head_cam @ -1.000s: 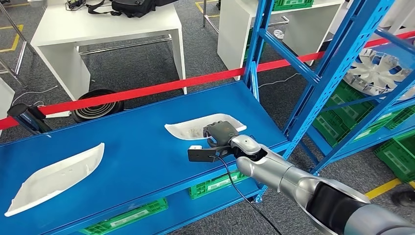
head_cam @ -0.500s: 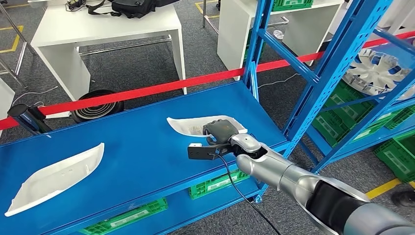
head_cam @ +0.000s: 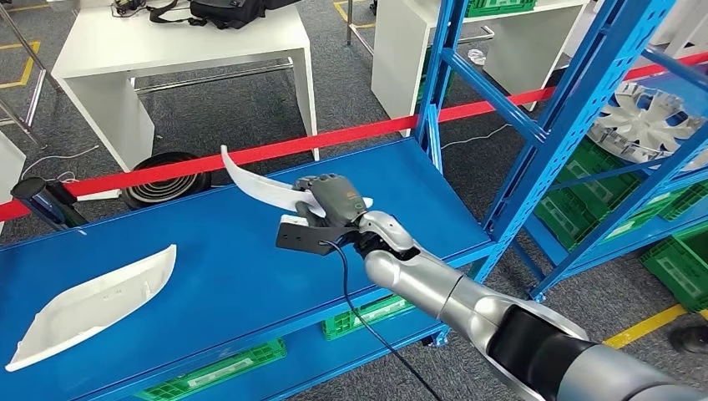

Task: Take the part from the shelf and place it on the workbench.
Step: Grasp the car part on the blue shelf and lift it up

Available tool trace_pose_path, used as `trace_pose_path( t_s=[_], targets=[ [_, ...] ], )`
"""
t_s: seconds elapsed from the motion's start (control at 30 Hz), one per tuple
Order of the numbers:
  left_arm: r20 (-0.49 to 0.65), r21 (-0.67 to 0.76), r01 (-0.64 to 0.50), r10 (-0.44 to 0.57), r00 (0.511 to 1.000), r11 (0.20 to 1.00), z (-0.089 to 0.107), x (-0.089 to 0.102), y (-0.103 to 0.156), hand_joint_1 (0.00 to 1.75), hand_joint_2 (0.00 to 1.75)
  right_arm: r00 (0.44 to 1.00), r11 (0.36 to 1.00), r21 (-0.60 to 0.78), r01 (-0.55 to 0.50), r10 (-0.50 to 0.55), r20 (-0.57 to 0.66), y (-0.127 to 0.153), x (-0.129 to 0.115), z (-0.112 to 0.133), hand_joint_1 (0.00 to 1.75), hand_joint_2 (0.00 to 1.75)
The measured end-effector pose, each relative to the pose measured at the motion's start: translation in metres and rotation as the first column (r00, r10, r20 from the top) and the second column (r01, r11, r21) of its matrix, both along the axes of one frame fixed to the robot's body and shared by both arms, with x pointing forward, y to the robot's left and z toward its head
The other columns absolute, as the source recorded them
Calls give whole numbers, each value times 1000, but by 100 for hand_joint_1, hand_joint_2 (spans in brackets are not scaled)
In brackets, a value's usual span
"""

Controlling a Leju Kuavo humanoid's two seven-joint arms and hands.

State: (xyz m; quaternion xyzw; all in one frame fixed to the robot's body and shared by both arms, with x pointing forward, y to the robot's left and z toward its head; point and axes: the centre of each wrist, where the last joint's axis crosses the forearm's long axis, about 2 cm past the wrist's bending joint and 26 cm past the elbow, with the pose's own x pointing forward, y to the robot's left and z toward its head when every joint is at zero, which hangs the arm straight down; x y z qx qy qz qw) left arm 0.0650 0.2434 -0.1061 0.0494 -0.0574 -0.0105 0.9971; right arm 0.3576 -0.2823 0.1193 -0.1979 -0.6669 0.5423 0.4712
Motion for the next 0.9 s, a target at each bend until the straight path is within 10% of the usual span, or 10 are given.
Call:
trace_pose_path(
  t_s=[0.37, 0.9],
  targets=[
    [-48, -17, 4, -4, 999, 1000, 0, 3, -1, 0, 175, 930, 943, 154, -295, 247, 273, 85, -10, 71, 175, 175],
    [-58, -14, -10, 9, 998, 1000, 1, 6, -1, 0, 175, 831, 839, 169, -517, 446, 332, 134, -45, 90, 175, 175]
  ],
)
